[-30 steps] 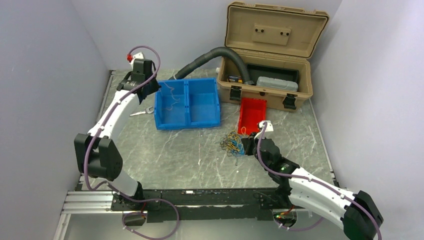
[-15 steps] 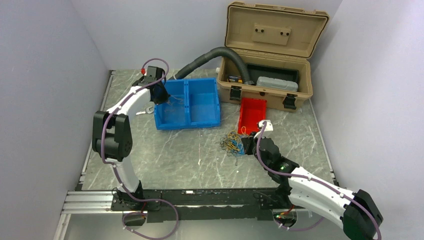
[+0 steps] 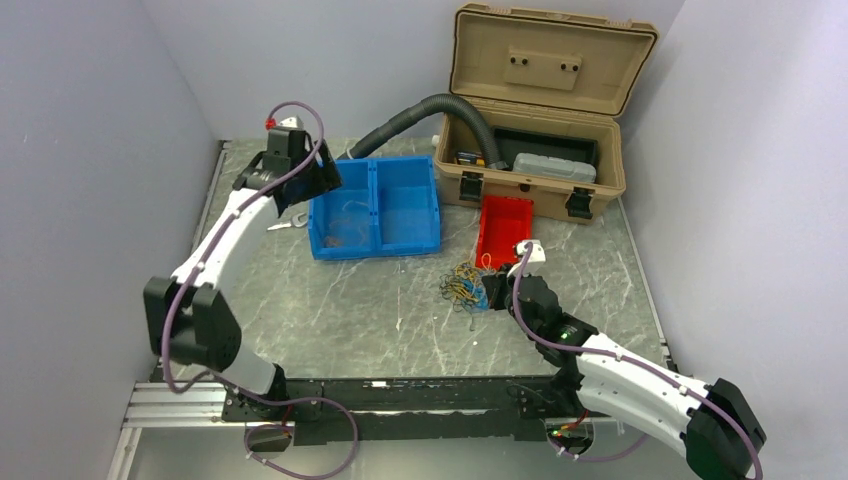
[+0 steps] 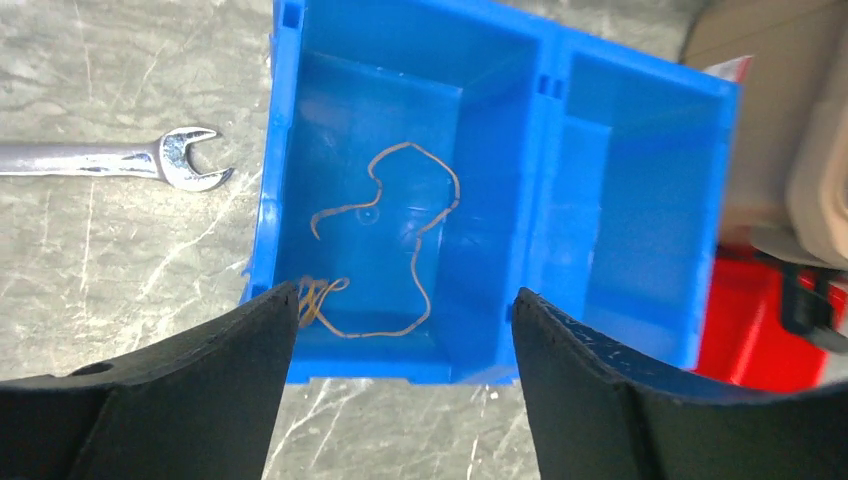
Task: Untangle the cables
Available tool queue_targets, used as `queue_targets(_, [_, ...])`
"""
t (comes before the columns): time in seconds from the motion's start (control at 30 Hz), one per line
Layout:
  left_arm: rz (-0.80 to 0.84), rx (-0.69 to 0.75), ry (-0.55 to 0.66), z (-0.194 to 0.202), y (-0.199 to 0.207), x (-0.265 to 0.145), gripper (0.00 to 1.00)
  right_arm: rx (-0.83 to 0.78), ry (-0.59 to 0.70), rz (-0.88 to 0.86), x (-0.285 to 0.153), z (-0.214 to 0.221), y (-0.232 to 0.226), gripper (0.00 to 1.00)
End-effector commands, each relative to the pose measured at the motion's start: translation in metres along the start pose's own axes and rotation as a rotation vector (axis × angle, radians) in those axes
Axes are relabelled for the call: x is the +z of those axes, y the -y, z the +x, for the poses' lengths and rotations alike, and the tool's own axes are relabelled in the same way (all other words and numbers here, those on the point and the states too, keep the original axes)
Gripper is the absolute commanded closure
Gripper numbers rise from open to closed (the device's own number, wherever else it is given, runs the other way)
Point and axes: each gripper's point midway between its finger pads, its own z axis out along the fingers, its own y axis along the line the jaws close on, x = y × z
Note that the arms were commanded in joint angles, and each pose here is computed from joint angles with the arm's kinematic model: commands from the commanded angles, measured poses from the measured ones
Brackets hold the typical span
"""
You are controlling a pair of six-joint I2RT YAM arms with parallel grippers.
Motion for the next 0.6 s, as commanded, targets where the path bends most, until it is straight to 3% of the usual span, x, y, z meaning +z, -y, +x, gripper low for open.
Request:
queue_targets(0.0, [0.145, 0.064, 0.098, -0.017, 0.020, -0.046, 0.14, 0.027, 0.065, -0.057, 0.001, -0.027, -0.018, 1.00])
queue_targets(0.13, [0.293, 0.095, 0.101, 0.004, 0.032, -0.074, 0.01, 0.013, 0.055, -0.123, 0.000, -0.024, -0.029, 1.00])
queue_targets(0.27, [0.443, 0.120, 0.123, 0.038, 0.040, -0.099, 0.00, 0.010, 0.031, -0.265, 0.001, -0.020, -0.057, 1.00])
queue_targets(0.57, [0.515, 0.181, 0.094, 0.094, 0.028, -0.125, 0.00, 0.121, -0.034, -0.614, -0.011, -0.061, -0.150, 1.00])
